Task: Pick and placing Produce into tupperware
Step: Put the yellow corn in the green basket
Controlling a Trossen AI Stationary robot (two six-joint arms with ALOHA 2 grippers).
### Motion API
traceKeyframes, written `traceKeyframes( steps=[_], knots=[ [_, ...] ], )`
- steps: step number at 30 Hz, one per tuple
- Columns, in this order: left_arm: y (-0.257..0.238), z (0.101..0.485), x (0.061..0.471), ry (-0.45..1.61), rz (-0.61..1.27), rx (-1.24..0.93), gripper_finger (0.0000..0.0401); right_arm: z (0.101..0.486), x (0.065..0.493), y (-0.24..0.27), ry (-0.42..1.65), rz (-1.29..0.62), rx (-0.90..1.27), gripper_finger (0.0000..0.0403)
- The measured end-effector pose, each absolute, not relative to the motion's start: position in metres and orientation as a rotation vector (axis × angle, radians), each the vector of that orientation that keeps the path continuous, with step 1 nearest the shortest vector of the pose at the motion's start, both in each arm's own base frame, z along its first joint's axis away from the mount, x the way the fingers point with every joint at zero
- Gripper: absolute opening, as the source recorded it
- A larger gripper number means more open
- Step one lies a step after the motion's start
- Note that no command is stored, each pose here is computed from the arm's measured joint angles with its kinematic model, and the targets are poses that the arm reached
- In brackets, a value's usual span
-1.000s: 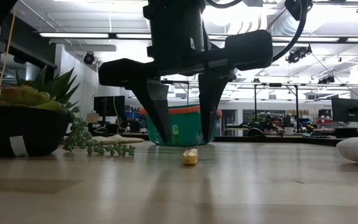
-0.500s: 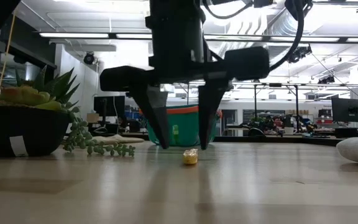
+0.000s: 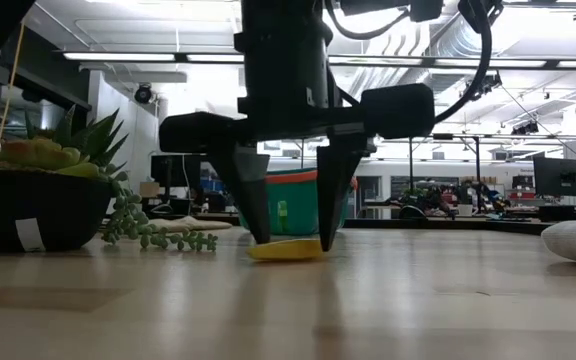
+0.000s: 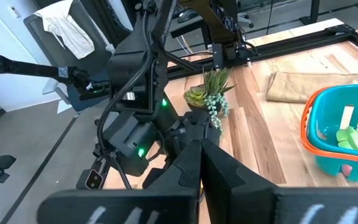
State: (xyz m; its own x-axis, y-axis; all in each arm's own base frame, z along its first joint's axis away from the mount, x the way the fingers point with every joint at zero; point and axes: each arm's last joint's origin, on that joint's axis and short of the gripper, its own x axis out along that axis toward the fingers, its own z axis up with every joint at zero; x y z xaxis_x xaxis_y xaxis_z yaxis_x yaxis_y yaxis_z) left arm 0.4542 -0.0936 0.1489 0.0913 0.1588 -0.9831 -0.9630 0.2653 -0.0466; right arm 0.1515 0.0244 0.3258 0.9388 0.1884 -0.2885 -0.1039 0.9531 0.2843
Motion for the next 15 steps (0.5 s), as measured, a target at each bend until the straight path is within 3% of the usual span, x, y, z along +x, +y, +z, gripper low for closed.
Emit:
traceKeyframes(
  steps=[15],
  knots=[
    [-0.0929,0.1487,0.4508,1.182,1.052,-0.888,0.0216,0.3257,0.1515,0.0244,0.319,0.151,0.269,0.0001]
  ],
)
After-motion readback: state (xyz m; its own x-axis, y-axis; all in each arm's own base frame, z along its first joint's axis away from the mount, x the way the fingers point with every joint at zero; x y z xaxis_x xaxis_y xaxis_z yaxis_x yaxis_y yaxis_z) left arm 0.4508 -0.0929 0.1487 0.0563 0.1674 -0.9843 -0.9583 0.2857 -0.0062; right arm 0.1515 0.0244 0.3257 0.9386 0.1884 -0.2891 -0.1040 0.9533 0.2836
